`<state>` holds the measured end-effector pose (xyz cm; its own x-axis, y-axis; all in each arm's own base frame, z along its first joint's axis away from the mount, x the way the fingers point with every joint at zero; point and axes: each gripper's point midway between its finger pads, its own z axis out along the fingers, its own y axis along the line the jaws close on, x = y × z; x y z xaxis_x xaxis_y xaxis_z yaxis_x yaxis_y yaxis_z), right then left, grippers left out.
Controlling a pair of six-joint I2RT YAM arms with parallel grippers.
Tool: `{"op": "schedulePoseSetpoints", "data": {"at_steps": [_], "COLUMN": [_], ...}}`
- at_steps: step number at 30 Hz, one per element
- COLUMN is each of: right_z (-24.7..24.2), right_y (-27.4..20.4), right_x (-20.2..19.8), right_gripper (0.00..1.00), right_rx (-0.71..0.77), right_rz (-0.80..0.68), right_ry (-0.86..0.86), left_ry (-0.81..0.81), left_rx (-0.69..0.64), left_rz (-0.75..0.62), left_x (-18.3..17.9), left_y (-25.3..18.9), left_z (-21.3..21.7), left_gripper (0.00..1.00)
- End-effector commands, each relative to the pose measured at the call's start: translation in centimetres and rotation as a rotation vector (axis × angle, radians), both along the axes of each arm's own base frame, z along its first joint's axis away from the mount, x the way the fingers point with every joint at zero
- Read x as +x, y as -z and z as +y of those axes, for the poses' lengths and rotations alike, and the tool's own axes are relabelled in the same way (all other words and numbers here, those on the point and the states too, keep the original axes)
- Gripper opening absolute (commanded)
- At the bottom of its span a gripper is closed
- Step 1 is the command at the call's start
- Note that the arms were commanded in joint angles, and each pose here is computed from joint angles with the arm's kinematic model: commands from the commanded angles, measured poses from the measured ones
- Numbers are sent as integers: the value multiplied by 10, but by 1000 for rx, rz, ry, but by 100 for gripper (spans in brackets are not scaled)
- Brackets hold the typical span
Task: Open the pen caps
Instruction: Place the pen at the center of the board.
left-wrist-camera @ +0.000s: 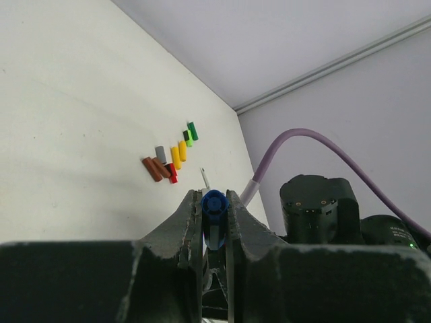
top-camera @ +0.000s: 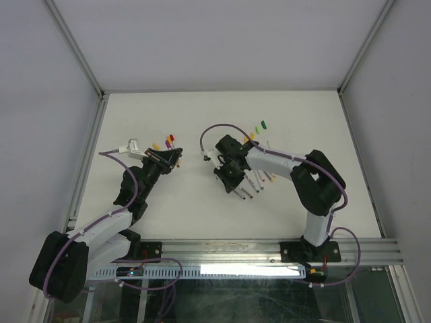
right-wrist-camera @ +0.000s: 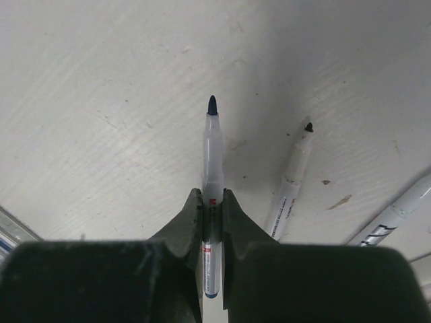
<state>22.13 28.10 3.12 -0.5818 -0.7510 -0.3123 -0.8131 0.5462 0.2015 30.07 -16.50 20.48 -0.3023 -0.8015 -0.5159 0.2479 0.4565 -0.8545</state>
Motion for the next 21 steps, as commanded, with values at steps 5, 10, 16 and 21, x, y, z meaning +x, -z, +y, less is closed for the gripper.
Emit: {"op": "schedulePoseSetpoints", "data": {"at_steps": [5, 10, 16, 21], "right_z": [-10, -24, -38, -31], "right_y": [-3, -5, -8, -11], "right_x": [14, 30, 45, 36], "right_gripper": [3, 3, 4, 4], "right_rx": [-66, -103, -126, -86], "right_rz": [-43, -92, -129, -82], "right_ry": [-7, 27, 65, 41], "left_ry": [2, 2, 20, 32], "left_rx": [-22, -30, -41, -46], "left_rz": [9, 11, 18, 20], "left_x": [-2, -3, -3, -3], "left_y": [2, 2, 4, 4], "left_z": [1, 1, -2, -5], "left_gripper": [0, 0, 0, 0]}}
